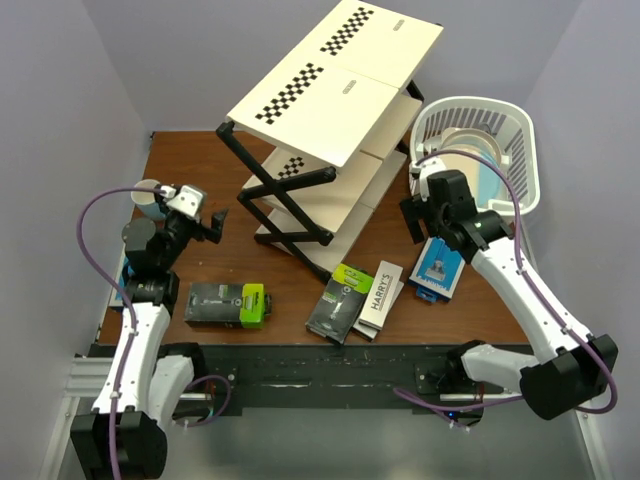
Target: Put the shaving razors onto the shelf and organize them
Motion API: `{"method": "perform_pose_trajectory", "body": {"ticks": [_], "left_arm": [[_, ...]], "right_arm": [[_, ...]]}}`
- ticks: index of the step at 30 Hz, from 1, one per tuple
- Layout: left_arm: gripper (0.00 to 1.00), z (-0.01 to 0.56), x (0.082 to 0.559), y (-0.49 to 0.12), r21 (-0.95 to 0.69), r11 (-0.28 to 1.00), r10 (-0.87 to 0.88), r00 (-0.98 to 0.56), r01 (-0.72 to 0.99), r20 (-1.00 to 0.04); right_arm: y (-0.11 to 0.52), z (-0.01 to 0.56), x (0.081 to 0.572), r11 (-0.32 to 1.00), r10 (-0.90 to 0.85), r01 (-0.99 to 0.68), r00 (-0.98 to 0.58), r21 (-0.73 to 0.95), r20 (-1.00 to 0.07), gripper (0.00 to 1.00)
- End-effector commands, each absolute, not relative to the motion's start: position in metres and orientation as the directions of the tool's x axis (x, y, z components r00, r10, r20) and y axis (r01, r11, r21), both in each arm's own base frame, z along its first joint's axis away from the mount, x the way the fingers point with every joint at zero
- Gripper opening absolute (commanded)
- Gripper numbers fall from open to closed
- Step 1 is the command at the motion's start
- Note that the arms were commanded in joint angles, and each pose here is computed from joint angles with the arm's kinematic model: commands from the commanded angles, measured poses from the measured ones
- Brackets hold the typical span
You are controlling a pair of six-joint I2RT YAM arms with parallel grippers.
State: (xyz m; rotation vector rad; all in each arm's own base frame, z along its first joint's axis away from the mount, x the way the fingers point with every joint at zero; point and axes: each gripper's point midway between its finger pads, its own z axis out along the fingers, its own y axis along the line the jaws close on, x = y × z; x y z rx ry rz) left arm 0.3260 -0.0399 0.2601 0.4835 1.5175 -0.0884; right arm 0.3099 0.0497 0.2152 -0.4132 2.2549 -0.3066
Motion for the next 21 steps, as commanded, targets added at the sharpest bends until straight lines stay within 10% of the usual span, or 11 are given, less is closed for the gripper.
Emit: {"method": "perform_pose_trajectory", "body": {"ticks": [1,21], "left_arm": [[1.0,0.266,0.326,-0.037,0.096,0.944,0.084,0.05,0.315,-0.995],[0.78,0.312,0.288,-0.128,0.207,0.715,0.077,0.219,0.667,-0.973]], "right_arm": [[0.067,0.238,0.322,0.919,-0.394,-0.24,-0.559,-0.312,-0.73,0.99],[0.115,0.258,0.33,0.893,-0.374,-0.419,-0.486,-0.165,-0.789,0.99]]}}
